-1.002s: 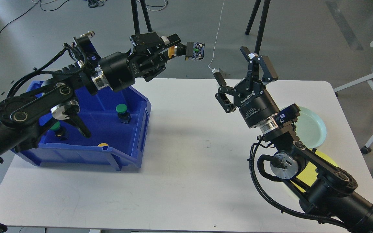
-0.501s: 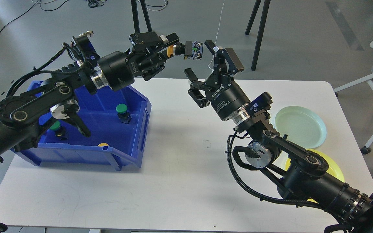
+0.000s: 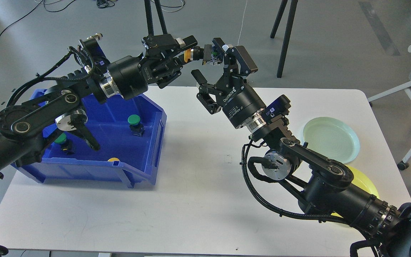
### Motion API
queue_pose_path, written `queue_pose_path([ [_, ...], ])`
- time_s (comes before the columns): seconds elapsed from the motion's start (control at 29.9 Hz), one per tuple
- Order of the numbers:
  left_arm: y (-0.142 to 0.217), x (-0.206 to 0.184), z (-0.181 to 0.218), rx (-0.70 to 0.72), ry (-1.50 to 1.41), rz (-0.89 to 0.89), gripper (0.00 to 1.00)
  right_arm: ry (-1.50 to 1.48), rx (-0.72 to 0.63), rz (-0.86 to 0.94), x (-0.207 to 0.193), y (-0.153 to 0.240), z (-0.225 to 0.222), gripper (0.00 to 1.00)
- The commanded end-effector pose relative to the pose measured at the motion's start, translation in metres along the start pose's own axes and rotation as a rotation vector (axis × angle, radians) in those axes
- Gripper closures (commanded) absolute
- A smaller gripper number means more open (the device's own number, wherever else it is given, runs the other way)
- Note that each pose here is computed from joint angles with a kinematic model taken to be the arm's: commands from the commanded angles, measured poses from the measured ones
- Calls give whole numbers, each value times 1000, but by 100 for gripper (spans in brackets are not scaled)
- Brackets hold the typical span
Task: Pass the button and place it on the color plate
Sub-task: 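Move the right gripper up to the button held by the left gripper, then grasp the yellow button with the right gripper, open the left gripper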
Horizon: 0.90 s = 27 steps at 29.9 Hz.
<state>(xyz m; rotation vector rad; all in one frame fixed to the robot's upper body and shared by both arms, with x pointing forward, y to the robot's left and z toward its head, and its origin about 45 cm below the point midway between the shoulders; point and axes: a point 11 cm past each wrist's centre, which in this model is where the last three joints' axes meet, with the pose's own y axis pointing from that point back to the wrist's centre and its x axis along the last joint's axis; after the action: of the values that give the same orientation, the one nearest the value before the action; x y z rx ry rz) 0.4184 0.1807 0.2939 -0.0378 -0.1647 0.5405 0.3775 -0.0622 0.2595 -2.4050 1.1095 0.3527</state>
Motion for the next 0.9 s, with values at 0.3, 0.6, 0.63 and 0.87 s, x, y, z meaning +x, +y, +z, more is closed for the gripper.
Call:
queue_pose_path([
  [0.3,1,3,-1,5,-3,9,93,16,8,24,3,0,-3,31],
  [0.6,1,2,-2,6,-3,7,92,47,12,11,-1,-3,-4,63],
  [0.63,1,2,-2,6,-3,7,92,50,14,9,-2,-4,-4,67],
  [0.87,1,2,-2,7,-4,6,90,53,16,5,-5,-6,-3,77],
])
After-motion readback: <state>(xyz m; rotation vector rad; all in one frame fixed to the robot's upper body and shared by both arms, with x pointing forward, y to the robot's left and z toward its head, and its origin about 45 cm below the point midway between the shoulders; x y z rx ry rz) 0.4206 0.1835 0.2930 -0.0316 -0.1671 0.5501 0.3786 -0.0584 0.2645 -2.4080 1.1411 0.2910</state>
